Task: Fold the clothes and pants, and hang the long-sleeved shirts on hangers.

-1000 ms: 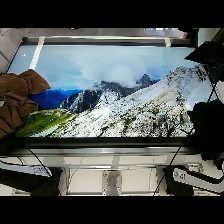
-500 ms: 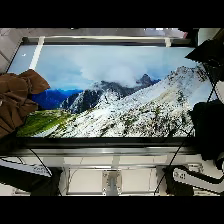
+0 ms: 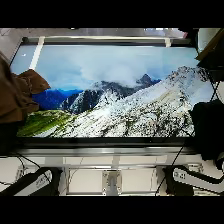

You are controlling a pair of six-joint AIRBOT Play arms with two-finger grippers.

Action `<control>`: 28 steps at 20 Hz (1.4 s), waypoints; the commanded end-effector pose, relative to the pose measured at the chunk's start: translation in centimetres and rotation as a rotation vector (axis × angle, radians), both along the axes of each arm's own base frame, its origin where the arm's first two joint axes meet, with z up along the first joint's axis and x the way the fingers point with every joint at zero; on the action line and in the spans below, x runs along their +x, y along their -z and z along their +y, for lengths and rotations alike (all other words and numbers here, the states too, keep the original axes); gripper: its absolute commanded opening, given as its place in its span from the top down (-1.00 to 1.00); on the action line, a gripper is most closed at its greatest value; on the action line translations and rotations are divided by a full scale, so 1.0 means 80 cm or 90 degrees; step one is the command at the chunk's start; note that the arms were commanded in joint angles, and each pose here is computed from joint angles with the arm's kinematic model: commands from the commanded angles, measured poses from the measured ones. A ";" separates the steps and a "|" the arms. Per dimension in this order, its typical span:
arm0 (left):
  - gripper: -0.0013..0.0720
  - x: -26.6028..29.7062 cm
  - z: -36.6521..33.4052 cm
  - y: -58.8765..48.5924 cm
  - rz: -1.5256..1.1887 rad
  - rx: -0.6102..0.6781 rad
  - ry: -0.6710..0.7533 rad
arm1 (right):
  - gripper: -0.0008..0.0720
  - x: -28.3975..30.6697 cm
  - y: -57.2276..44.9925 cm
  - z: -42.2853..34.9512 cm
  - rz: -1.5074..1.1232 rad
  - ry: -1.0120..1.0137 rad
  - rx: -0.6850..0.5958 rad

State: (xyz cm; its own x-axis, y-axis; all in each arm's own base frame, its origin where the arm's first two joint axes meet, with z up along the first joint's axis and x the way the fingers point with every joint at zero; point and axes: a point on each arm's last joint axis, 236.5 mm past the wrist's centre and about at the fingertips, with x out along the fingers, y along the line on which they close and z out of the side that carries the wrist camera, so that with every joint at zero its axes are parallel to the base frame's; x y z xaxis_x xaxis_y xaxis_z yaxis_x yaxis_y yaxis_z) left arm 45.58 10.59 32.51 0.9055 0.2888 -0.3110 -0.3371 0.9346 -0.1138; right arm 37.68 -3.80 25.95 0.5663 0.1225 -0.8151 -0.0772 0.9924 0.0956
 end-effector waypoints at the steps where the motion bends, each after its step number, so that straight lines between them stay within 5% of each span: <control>1: 0.94 -0.055 -0.228 -0.035 -0.008 -0.088 0.288 | -0.24 0.006 -0.002 -0.053 -0.016 0.047 -0.083; 5: 0.94 -0.117 -0.516 0.063 0.127 -0.106 0.614 | -0.24 0.028 -0.010 -0.074 -0.061 0.074 -0.091; 8: 0.94 -0.164 -0.724 0.159 0.124 -0.126 0.777 | -0.24 0.041 -0.010 -0.078 -0.075 0.082 -0.087; 11: 0.94 -0.181 -0.854 0.250 0.178 -0.330 0.793 | -0.24 0.058 -0.001 -0.083 -0.079 0.102 -0.072; 15: 0.94 -0.139 -0.919 0.286 0.161 -0.365 0.792 | -0.24 0.084 0.034 -0.094 -0.050 0.114 -0.056; 16: 0.80 -0.119 -0.918 0.270 0.135 -0.371 0.787 | -0.24 0.092 0.044 -0.098 -0.046 0.117 -0.053; 17: 0.08 -0.094 -0.904 0.253 0.107 -0.360 0.776 | -0.24 0.097 0.051 -0.106 -0.043 0.124 -0.052; 18: -0.42 -0.062 -0.874 0.238 0.084 -0.320 0.759 | -0.24 0.099 0.057 -0.118 -0.038 0.135 -0.050; 22: -0.43 0.074 -0.617 0.217 0.183 -0.028 0.565 | -0.24 0.076 0.060 -0.167 -0.031 0.194 -0.003; 25: -0.43 0.102 -0.366 0.205 0.310 -0.040 0.310 | -0.24 0.041 0.082 -0.155 0.013 0.183 0.119; 28: -0.37 0.073 -0.210 0.204 0.349 -0.069 0.174 | -0.24 -0.002 0.144 -0.117 0.067 0.171 0.182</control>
State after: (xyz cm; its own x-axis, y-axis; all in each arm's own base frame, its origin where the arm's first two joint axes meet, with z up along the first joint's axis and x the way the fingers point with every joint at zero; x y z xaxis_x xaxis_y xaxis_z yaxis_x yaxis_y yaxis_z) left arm 54.42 -19.66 16.64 0.7134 -0.2200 -0.6654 0.1357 0.9749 -0.1768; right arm 40.11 -15.51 17.50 0.5535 0.0951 -0.8274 0.2150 0.9435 0.2522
